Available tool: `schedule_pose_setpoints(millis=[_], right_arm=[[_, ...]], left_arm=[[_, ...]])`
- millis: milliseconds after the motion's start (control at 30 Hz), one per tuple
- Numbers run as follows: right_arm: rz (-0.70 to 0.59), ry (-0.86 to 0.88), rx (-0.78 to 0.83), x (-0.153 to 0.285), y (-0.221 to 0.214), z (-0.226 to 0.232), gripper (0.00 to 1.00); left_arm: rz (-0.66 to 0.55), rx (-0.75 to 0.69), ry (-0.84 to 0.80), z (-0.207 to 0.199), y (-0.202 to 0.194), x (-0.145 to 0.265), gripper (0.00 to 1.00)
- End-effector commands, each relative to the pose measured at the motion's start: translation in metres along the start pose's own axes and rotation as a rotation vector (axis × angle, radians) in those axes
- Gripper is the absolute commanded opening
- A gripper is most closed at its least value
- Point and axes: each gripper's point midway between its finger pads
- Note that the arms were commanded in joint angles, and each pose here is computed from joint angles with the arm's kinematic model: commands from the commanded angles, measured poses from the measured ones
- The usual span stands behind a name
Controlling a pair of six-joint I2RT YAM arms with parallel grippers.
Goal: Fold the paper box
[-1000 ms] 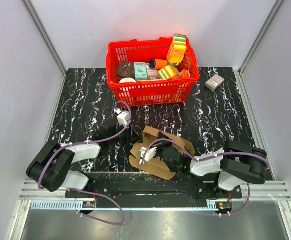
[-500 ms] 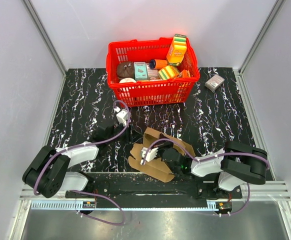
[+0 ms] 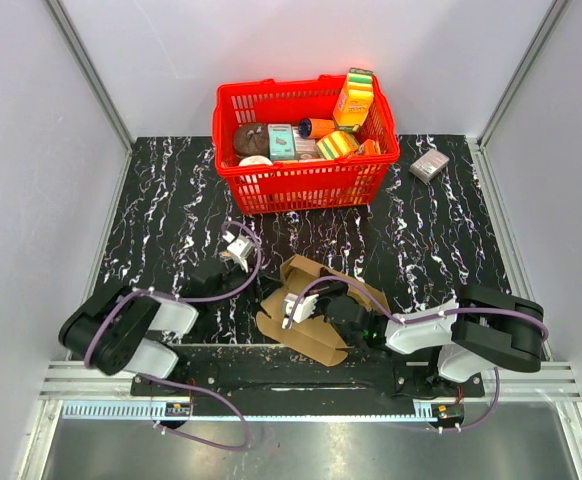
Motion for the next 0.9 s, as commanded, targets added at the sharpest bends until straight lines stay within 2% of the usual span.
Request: schedule_pose_setpoints(millis=[0,33,100,133,233,567,700,867], right_arm=[[-0.060,-0.003,-0.079,-0.002,0.021,-0.004,0.09],[-0.060,0.001,-0.077,-0.002,0.021,-0.002,0.09],[-0.058,0.007,-0.071,-0.003,0.020,-0.001,0.09],[-0.059,0.006,-0.072,-0.003,0.020,-0.001,0.09],[-0.061,0.004,-0.072,-0.003,0.021,-0.001,0.09],[-0.066,-0.005,-0.082,0.000,0.020,-0.004,0.09],[-0.066,-0.006,-0.090,0.000,0.019,-0.004,0.09],[-0.071,-0.009,-0.090,0.001,0.020,-0.005,0.09]], left_arm=[[-0.182,-0.086,-0.055,-0.009,0.024,-0.001,0.51],[-0.238,-0.112,-0.075,-0.013,0.032,0.002,0.52],[-0.231,-0.087,-0.089,-0.013,0.021,-0.001,0.54],[-0.278,-0.109,-0.118,-0.018,0.031,-0.001,0.57],[-0.267,-0.078,-0.146,-0.019,0.024,-0.008,0.60],[-0.316,-0.156,-0.039,-0.010,0.037,0.011,0.64],[-0.285,-0.180,0.016,0.000,0.032,0.010,0.70],[-0.279,-0.216,0.099,0.014,0.036,0.014,0.72]])
Point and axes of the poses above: each gripper's point midway between its finger pads, its own x axis back along the fingers, its own z axis along the line the jaws close on, y = z × x, and after that the axes turned 15 degrees about -x, right-handed
